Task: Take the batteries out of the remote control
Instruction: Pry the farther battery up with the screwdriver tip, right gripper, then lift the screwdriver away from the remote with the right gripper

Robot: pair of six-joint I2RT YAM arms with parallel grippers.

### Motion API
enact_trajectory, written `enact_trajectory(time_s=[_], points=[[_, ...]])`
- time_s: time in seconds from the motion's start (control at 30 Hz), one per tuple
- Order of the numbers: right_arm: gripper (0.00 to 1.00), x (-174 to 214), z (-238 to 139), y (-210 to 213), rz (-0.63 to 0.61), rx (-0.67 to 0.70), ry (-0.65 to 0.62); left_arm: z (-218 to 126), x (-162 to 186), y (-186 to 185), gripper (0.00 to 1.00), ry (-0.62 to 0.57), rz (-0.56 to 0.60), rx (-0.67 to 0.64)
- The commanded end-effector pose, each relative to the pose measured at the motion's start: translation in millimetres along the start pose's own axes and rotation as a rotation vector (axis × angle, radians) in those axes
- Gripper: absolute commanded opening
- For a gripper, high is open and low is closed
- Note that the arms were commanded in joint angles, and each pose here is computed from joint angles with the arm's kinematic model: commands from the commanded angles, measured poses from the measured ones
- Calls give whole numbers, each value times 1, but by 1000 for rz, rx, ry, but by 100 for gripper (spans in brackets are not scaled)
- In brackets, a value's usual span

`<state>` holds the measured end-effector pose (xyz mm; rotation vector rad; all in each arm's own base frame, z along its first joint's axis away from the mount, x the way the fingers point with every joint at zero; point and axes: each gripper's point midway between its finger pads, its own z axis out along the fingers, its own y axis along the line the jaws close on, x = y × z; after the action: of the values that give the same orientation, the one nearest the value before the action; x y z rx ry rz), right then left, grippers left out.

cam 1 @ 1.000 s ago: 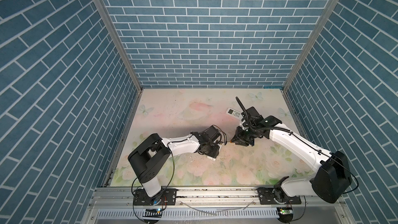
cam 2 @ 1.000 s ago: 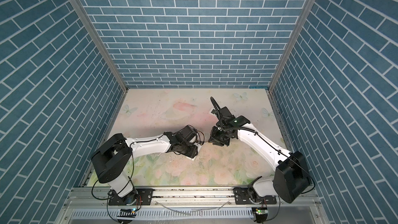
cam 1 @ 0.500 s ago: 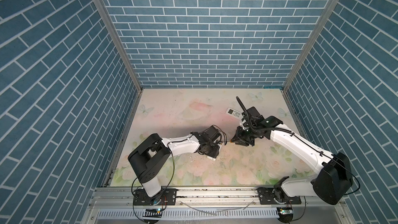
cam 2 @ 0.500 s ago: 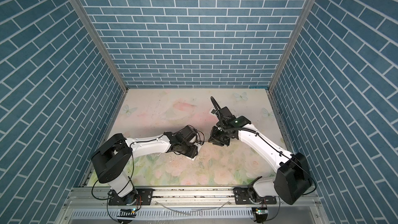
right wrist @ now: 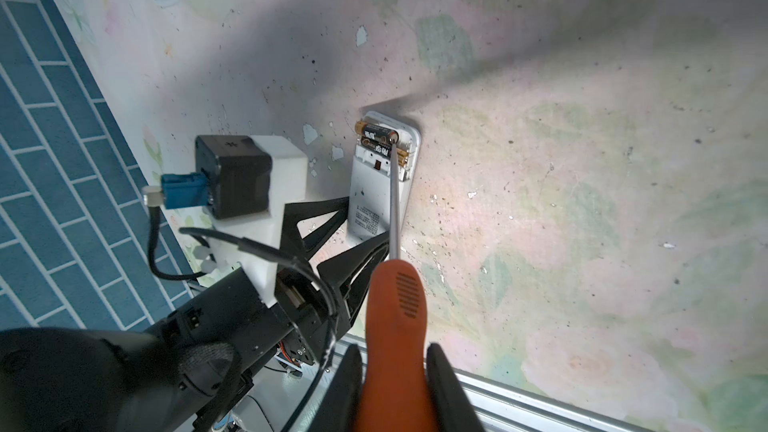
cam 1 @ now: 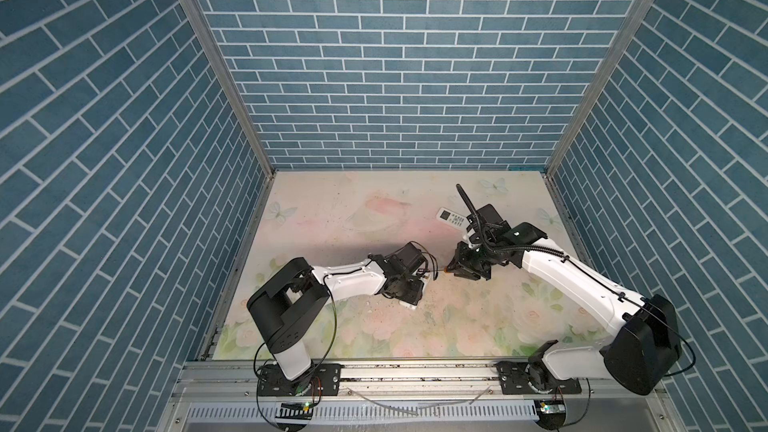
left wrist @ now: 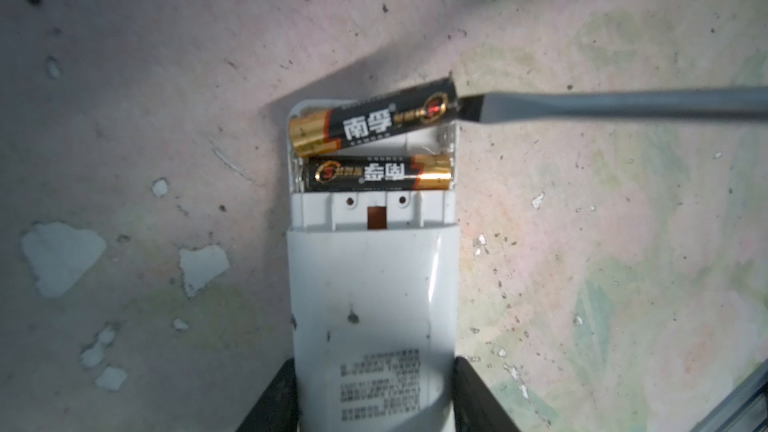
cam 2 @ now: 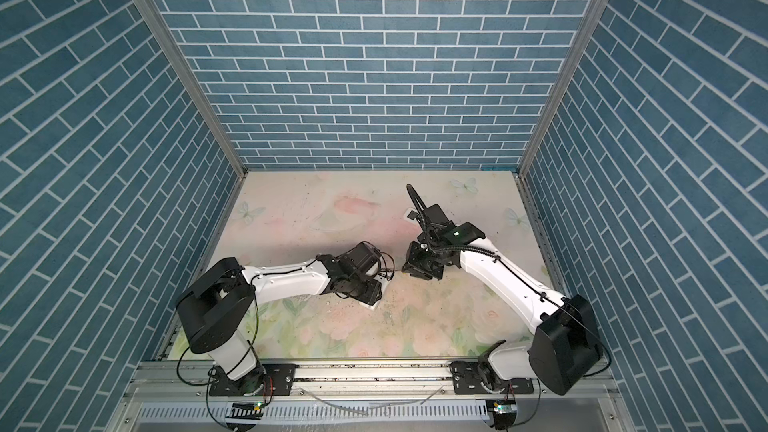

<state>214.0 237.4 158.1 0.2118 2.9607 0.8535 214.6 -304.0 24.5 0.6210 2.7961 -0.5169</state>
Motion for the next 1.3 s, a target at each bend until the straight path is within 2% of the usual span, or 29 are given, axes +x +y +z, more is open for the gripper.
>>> enact_trajectory(time_s=[0.0,0.33,0.63,0.77,0.9,1.27], points=[[0,-12,-18,37,-55,-118,-59,16,33,-3,30,117,22,10],[0,-13,-18,37,-65,-110,-62,15,33,-3,30,112,21,9],[0,-15,-23,26,-81,-51,-84,11,30,-2,30,117,55,-8],[0,-19,-28,9,-70,15,-99,8,28,1,31,127,109,-37],[0,-25,-41,-1,-72,26,-133,2,23,2,31,133,175,-58],[0,-34,-86,-26,-198,67,-146,-12,6,3,33,140,413,-113]])
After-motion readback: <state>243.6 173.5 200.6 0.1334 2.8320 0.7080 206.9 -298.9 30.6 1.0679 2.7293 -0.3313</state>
